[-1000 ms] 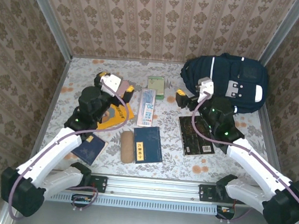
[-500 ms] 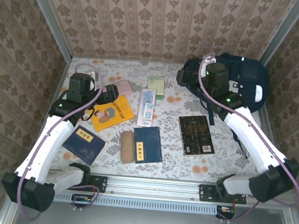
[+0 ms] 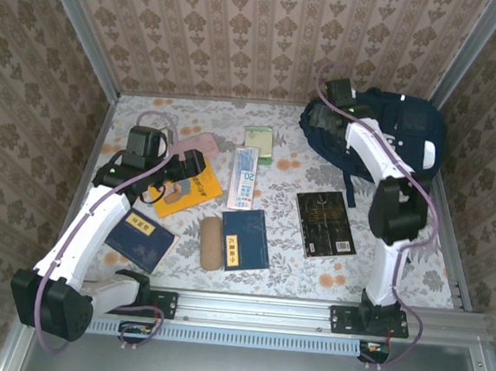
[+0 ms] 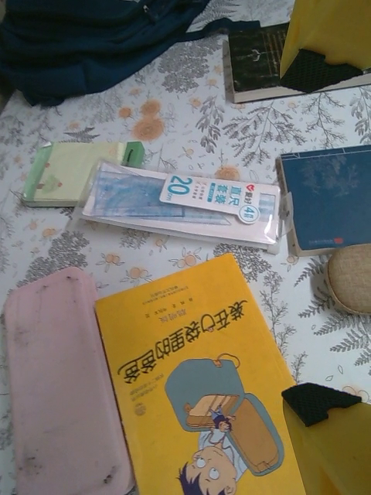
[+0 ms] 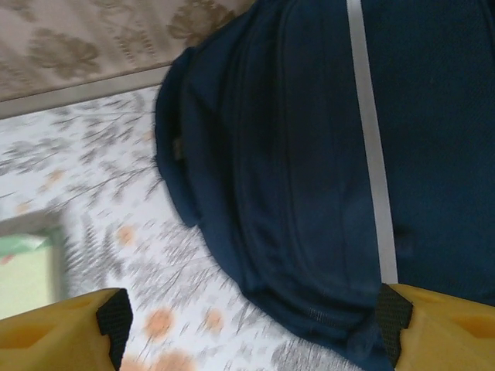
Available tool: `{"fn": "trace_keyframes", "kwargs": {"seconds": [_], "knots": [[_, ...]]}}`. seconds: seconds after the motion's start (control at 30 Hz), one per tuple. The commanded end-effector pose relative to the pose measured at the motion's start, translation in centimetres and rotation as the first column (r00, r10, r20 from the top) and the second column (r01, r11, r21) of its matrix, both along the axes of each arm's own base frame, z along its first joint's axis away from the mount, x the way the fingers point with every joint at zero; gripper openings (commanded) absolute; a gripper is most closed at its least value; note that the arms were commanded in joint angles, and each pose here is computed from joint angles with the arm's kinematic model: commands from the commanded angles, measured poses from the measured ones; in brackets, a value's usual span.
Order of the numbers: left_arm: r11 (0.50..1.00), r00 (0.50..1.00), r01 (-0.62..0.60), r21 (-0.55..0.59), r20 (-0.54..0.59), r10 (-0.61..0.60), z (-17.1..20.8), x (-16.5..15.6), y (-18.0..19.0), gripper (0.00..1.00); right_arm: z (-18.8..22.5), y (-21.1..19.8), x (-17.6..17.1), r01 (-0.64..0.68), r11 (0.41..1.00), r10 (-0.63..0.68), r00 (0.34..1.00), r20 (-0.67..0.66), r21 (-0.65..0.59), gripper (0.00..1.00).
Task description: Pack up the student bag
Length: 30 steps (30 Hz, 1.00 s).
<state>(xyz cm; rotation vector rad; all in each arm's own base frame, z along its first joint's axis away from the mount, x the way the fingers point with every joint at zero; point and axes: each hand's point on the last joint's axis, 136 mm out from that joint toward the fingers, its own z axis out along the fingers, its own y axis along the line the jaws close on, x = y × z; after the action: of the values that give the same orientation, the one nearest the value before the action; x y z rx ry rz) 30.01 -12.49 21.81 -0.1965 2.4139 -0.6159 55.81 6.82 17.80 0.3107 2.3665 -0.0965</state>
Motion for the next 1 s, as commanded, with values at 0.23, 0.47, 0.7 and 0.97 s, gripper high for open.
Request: {"fn": "trace_keyframes", "kwargs": {"seconds": [0.23, 0.47, 0.7, 0.97], "knots": [[0.999, 1.000, 0.027, -0.045, 0.003, -0.027, 0.2, -0.2, -0.8, 1.00, -7.6, -5.8, 2.9, 0.066, 0.956, -0.136, 0.964, -0.228, -0.287, 0.84], [0.998, 0.999, 0.038, -0.059, -0.014, -0.038, -0.2, 0.1, -1.1, 0.99, -9.2, -7.6, 3.3, 0.044, 0.938, -0.140, 0.956, -0.259, -0.344, 0.54], [0.997, 0.999, 0.035, -0.071, -0.029, -0.037, -0.7, 0.2, -1.1, 0.98, -7.5, -7.1, 3.6, -0.014, 0.941, -0.075, 0.966, -0.247, -0.339, 0.00], [0.998, 0.998, 0.063, -0.027, -0.011, -0.063, -0.3, 0.0, -1.4, 0.98, -1.0, -4.9, 3.0, -0.060, 0.970, 0.037, 0.994, -0.103, -0.237, 0.00]]}}
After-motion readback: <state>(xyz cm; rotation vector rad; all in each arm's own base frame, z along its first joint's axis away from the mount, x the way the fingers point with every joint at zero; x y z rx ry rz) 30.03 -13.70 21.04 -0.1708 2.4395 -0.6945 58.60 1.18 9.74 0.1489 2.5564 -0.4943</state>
